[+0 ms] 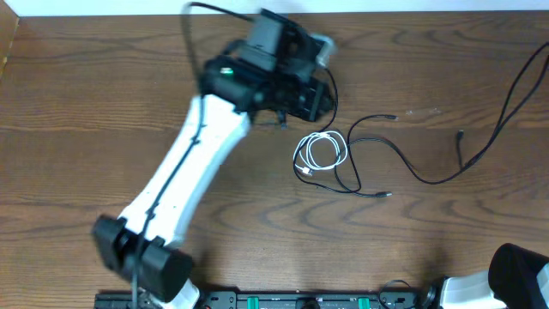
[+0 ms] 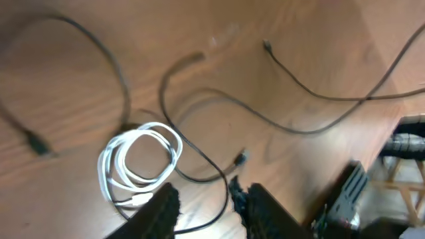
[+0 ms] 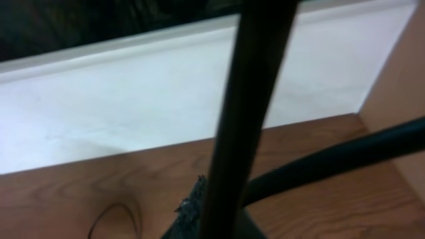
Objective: Untangle cables
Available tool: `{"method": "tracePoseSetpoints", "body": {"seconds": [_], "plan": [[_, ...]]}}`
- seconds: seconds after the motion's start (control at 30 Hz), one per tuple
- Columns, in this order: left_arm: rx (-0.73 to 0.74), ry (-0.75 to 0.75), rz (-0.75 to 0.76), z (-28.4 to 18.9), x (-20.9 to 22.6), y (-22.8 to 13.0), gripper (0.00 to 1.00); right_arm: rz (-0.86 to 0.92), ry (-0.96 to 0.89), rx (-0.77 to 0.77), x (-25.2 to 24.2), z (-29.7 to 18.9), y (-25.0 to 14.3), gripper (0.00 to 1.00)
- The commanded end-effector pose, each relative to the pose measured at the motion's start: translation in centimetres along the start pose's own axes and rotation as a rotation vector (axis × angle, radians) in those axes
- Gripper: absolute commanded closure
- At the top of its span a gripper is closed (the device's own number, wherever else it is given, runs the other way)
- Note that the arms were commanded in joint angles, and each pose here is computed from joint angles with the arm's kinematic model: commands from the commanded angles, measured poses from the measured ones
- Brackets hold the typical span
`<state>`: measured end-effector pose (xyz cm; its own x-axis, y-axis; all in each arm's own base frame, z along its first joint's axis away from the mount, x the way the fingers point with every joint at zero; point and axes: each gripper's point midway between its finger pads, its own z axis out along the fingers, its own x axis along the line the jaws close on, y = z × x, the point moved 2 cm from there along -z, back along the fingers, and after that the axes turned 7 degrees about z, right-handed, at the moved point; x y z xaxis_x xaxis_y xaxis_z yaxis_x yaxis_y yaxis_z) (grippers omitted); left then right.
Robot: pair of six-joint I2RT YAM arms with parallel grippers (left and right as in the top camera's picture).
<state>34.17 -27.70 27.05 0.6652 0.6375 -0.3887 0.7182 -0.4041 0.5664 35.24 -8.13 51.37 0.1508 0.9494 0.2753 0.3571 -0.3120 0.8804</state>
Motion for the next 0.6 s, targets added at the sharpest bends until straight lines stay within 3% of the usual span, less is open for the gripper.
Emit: {"method": "tracePoseSetpoints", "body": {"seconds": [0.0, 0.3, 0.57], "plan": [[0.093, 0.023, 0.078, 3.6, 0.2, -1.6, 0.59, -0.013, 0.061, 0.005, 0.9, -0.2, 0.0, 0.99], [0.278, -0.016, 0.209, 12.7, -0.4, -5.4, 0.49, 0.007, 0.090, 0.068, 1.0, 0.9, -1.2, 0.99], [0.278, 0.012, 0.289, 18.1, 0.1, -6.0, 0.43, 0.010, 0.097, 0.089, 0.9, 1.4, -1.6, 0.99]]}}
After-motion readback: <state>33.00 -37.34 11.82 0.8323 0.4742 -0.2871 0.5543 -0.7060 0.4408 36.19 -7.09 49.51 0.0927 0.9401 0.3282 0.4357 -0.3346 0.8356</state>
